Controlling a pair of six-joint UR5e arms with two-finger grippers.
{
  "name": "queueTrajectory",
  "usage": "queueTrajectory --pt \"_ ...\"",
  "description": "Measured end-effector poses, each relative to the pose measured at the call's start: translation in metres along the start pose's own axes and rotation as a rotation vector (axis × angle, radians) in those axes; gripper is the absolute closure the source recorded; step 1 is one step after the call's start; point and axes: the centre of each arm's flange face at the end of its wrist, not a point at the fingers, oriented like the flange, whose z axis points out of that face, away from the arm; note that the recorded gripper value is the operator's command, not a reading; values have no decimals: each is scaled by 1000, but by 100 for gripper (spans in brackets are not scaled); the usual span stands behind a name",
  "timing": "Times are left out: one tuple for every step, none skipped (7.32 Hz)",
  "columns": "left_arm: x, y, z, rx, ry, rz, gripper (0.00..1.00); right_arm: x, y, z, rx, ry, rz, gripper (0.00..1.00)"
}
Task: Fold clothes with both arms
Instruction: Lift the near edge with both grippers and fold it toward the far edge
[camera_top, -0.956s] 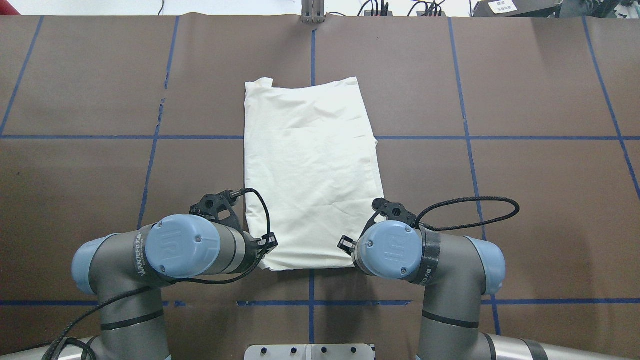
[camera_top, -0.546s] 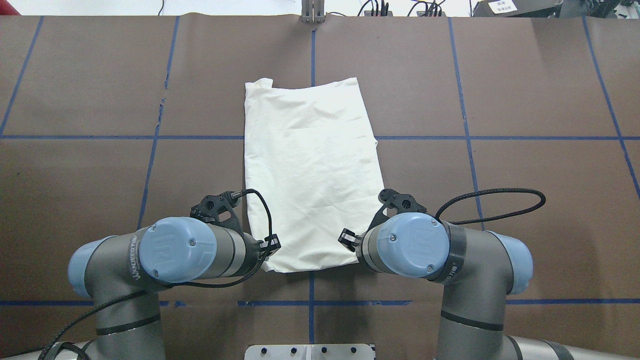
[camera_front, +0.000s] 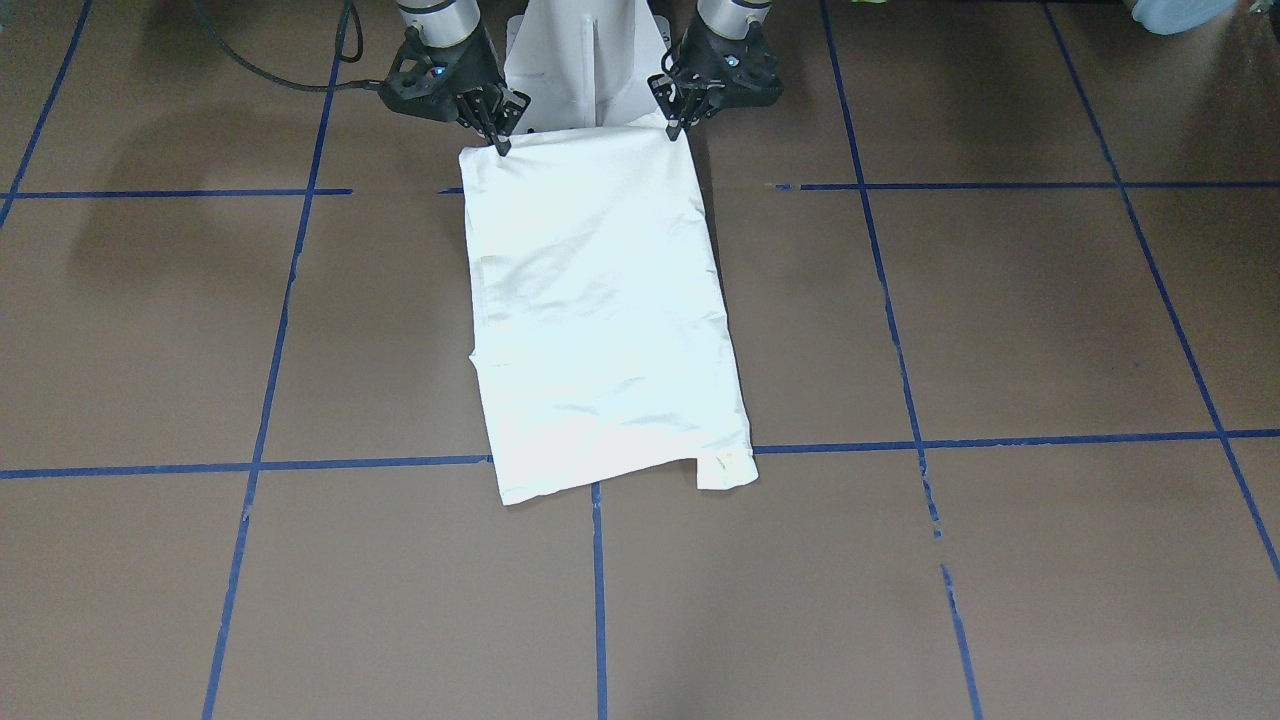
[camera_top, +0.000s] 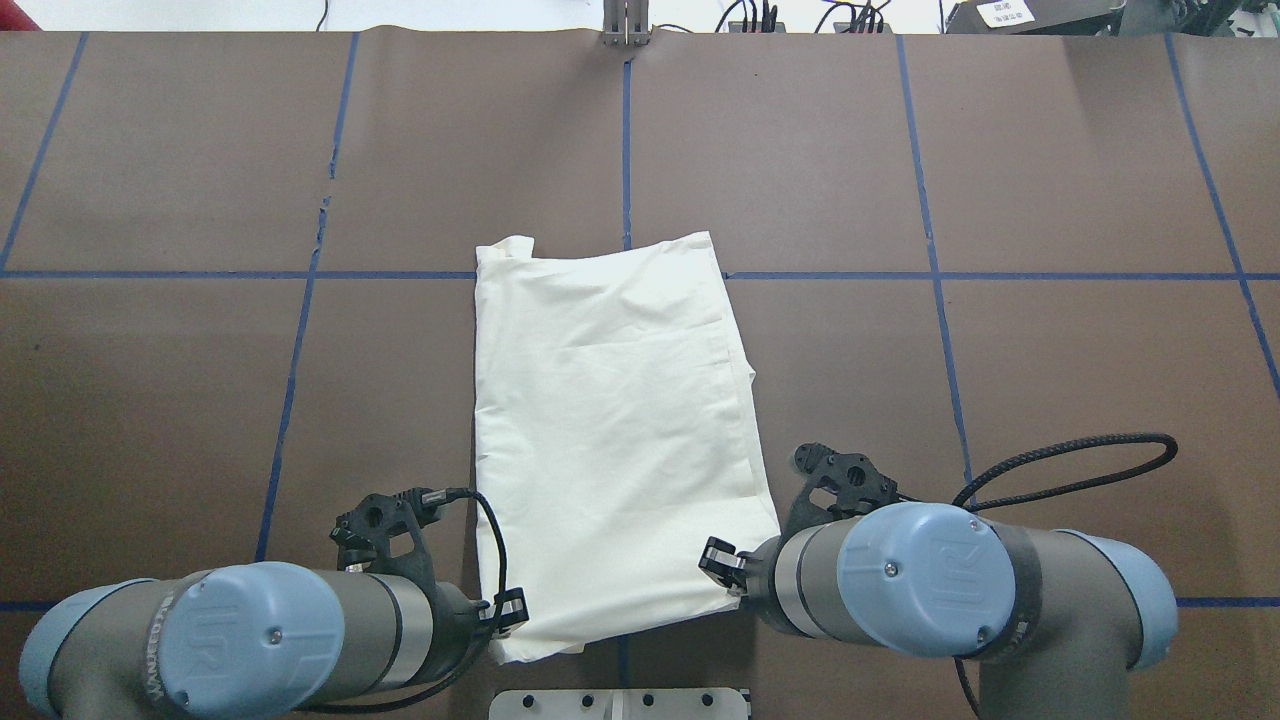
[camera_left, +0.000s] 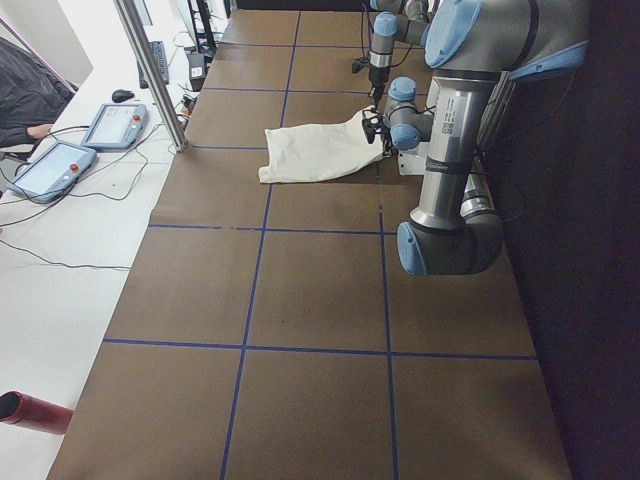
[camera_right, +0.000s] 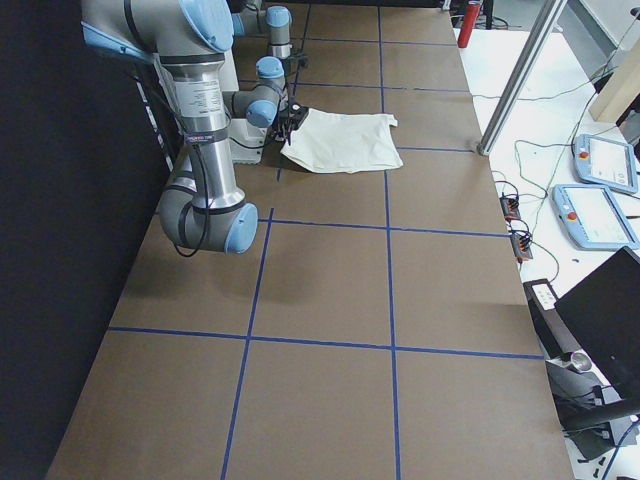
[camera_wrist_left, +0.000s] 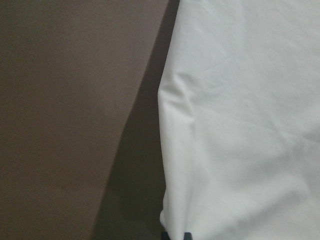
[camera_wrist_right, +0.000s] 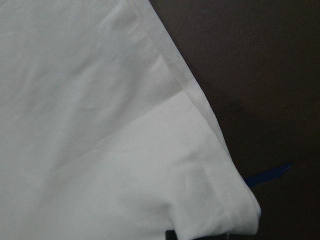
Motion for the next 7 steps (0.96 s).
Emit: queueTrajectory --pt "1 7 -5 -13 9 7 100 -5 3 -2 -5 -15 -19 100" --pt "6 5 -10 -10 25 6 100 -14 -5 -7 8 -43 -43 100" --pt "15 -12 -19 14 47 -4 100 -23 -24 -12 34 -74 -61 100" --pt "26 -44 -32 54 71 -11 100 -32 -50 -11 64 -97 -76 100" --pt "37 -84 -42 97 83 -15 100 -47 -84 -11 84 -114 -73 100" --pt "51 -132 -43 140 77 -33 100 -69 -124 -14 89 -125 -60 100" --pt "64 -179 -32 181 53 -47 100 -93 -163 -14 94 -128 -50 100"
